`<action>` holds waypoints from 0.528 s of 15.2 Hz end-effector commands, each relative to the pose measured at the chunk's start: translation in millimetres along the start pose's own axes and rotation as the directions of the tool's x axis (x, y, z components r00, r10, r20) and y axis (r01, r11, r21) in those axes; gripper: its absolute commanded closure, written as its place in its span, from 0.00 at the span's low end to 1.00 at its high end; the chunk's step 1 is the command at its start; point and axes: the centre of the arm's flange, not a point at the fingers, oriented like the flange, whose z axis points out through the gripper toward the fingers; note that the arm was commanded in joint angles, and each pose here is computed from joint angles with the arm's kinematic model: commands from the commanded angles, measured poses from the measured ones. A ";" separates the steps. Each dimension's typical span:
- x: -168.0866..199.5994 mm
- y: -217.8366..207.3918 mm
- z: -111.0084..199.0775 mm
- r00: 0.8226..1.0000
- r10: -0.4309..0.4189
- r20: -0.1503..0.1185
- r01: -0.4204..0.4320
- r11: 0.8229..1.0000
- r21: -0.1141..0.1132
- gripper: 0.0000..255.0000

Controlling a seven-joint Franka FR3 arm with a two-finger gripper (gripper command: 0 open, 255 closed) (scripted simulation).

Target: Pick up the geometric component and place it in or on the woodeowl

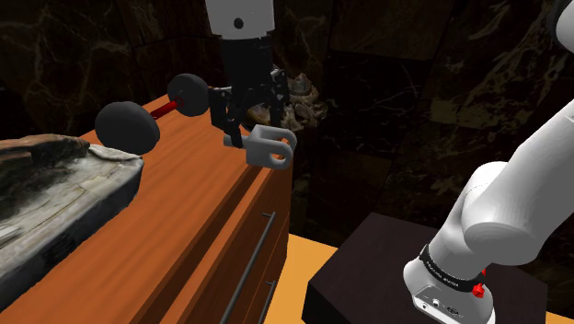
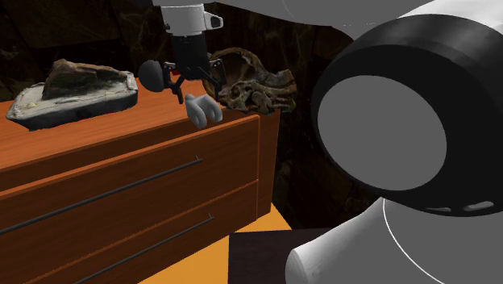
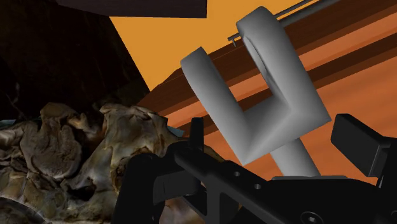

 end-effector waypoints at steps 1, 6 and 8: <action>9.1 1.1 18.7 1.000 0.002 0.023 -0.002 1.000 0.000 0.00; 2.3 0.4 21.7 1.000 0.003 0.023 -0.003 1.000 0.000 1.00; 2.1 1.7 18.6 1.000 0.003 0.023 -0.003 1.000 -0.001 1.00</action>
